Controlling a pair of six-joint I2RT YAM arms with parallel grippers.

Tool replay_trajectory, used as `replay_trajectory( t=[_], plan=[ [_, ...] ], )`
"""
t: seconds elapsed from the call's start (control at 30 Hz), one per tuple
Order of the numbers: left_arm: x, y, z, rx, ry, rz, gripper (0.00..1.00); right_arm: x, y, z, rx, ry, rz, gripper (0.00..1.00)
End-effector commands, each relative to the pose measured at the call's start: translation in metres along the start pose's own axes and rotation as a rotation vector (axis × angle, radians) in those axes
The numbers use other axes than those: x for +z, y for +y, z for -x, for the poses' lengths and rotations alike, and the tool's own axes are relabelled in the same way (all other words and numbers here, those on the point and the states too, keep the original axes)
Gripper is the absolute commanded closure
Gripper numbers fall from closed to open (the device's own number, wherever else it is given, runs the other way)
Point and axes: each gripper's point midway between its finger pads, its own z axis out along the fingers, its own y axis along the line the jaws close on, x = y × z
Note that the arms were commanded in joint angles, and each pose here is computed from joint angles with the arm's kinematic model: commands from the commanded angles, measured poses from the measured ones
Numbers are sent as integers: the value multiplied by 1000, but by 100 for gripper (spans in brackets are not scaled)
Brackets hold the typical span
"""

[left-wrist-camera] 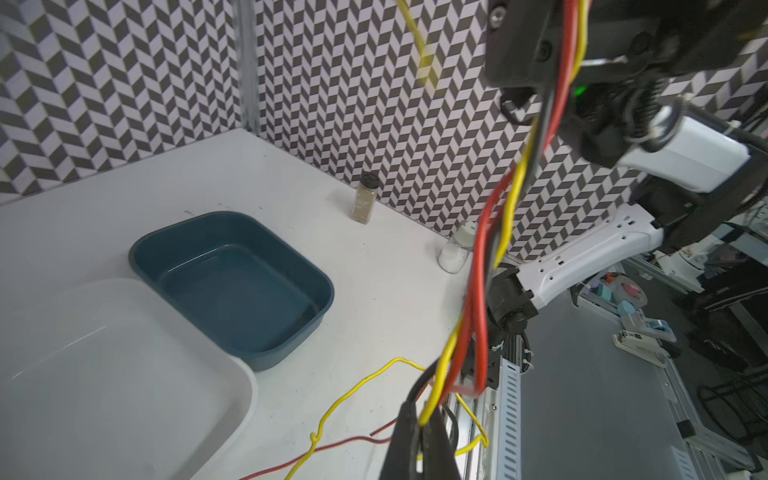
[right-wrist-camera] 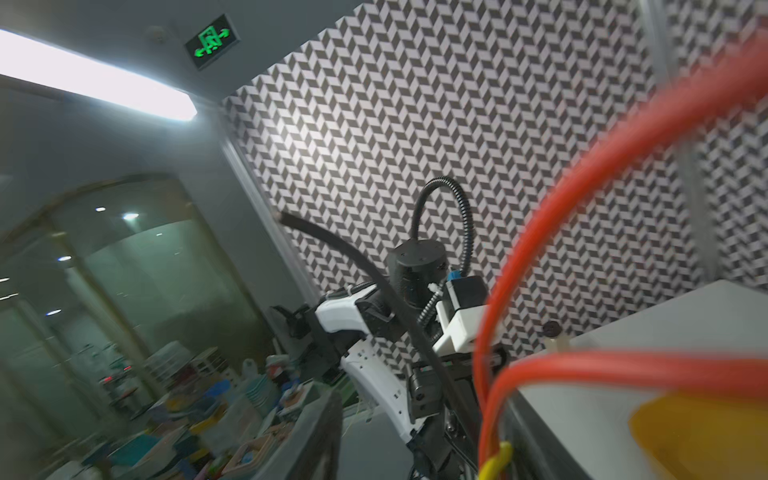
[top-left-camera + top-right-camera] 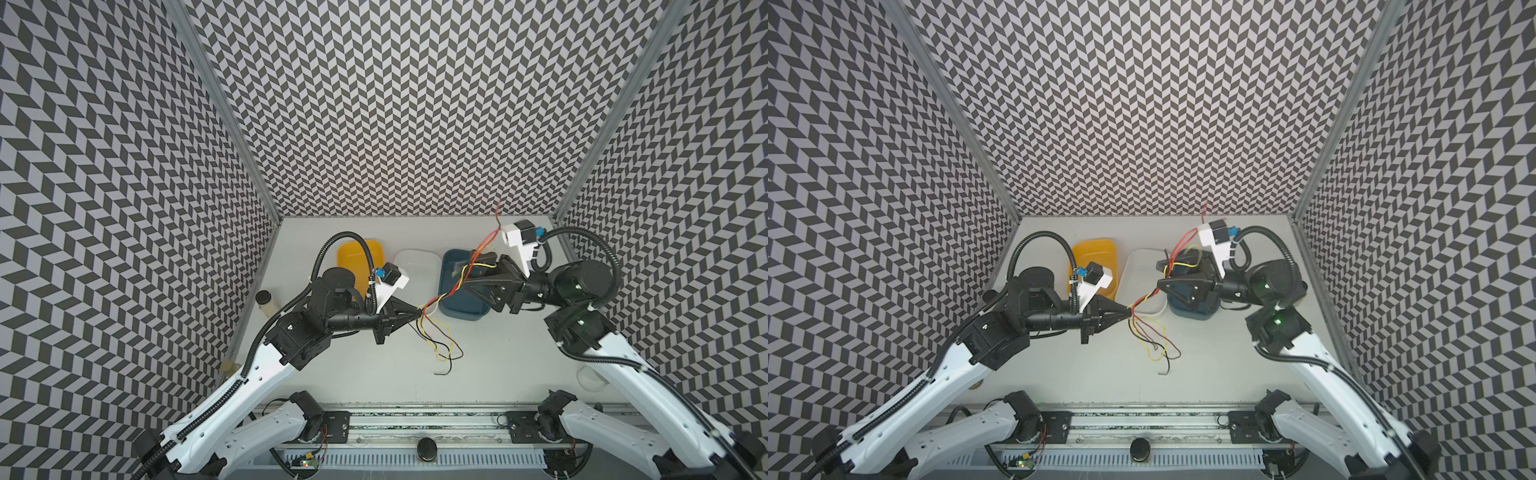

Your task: Untangle the cables

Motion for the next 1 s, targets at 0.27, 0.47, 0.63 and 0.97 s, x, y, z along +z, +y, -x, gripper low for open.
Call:
replay_trajectory(
  t=[0.27, 0.47, 0.63, 0.97],
  plan=[
    [2, 43, -16, -86, 52, 213, 100, -56, -104, -28, 114, 34, -704, 8],
    [2, 51, -23, -84, 76, 264, 100, -41, -98, -37, 232, -12, -608, 17],
    [5, 59, -28, -95, 105, 300, 100, -36, -104, -54, 355, -34, -662, 20],
    [5, 55, -31, -85, 116, 291, 100, -12, -113, -59, 348, -97, -624, 50]
  ],
)
